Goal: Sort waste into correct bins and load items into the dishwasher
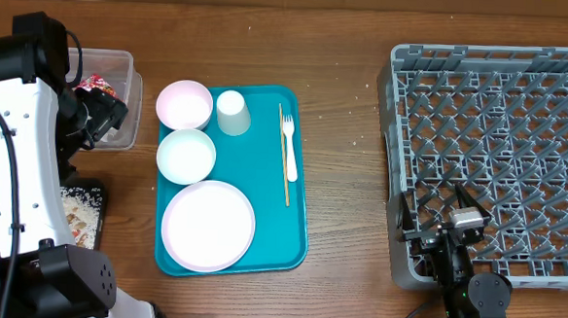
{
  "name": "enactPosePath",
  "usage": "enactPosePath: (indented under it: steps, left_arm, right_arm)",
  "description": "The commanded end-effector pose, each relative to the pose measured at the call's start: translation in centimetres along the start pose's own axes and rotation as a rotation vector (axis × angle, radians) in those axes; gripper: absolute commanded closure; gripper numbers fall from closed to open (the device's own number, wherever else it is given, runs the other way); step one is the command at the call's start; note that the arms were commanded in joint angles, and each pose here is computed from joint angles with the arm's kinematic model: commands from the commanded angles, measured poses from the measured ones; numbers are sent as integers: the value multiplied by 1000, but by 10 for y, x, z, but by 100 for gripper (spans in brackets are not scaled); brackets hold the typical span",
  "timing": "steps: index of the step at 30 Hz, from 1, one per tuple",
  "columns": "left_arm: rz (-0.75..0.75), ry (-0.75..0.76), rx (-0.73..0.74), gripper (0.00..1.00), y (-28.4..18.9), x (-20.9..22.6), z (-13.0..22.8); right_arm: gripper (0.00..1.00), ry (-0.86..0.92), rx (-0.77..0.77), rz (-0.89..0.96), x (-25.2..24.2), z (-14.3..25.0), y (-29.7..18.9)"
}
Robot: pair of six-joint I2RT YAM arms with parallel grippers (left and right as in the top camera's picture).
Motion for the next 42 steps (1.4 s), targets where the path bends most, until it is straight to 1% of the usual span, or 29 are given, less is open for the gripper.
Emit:
enactPosePath:
  steps: [1,15,17,18,19,20,22,25,27,29,30,32,33,39,42]
  left_arm:
    - [-12,0,-1,0,3,-1,-1]
    - [-12,0,-1,0,3,-1,-1]
    - [-12,0,-1,0,3,-1,-1]
    - [-12,0,-2,0,3,-1,-1]
    - [-12,0,-2,0,3,-1,-1]
    - [-12,0,-2,0,3,-1,-1]
    - [-12,0,-1,0,3,-1,-1]
    - [-12,0,-1,0,3,-1,-1]
    - [-12,0,-2,0,3,-1,-1]
    - [-12,0,-2,0,3,-1,-1]
    - [-12,0,-2,0,3,-1,-1]
    - [-12,0,-2,0,3,-1,-1]
    - [-12,0,-2,0,3,-1,-1]
    - [-12,0,-2,0,3,-1,-1]
    - [-12,0,-2,0,3,-1,-1]
  right_arm:
    - [0,8,1,13,-1,3,0]
    - [0,6,-13,13,-1,0,0]
    - [0,-7,-123,-92,7,-16,-1]
    - [0,-12,-209,-236,19,-29,-6]
    - [0,-13,-254,-336,28,-35,-10]
    - [0,-35,-341,-528,43,-47,-21]
    - [0,-112,-435,-789,61,-56,-40]
    - [0,-266,-567,-998,73,-66,-65]
    - [0,-418,-691,-1072,77,-74,-82]
    - [0,-467,-754,-1034,76,-81,-87]
    - [0,-436,-755,-994,74,-85,-85]
    - [0,-275,-712,-907,67,-92,-77]
    - [0,-230,-704,-878,65,-94,-75]
    - [0,-78,-723,-694,48,-120,-70]
    - [0,-33,-697,-642,41,-139,-68]
Point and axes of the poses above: each gripper's point midway between its finger pads, its own y axis out along the fingers, its own x axis along the line the jaws close on, z = x × y, the point moved 8 cm from there along -y, back along the fingers, and after that the axes turned 6 degrees about -y, right-handed, at the moved point
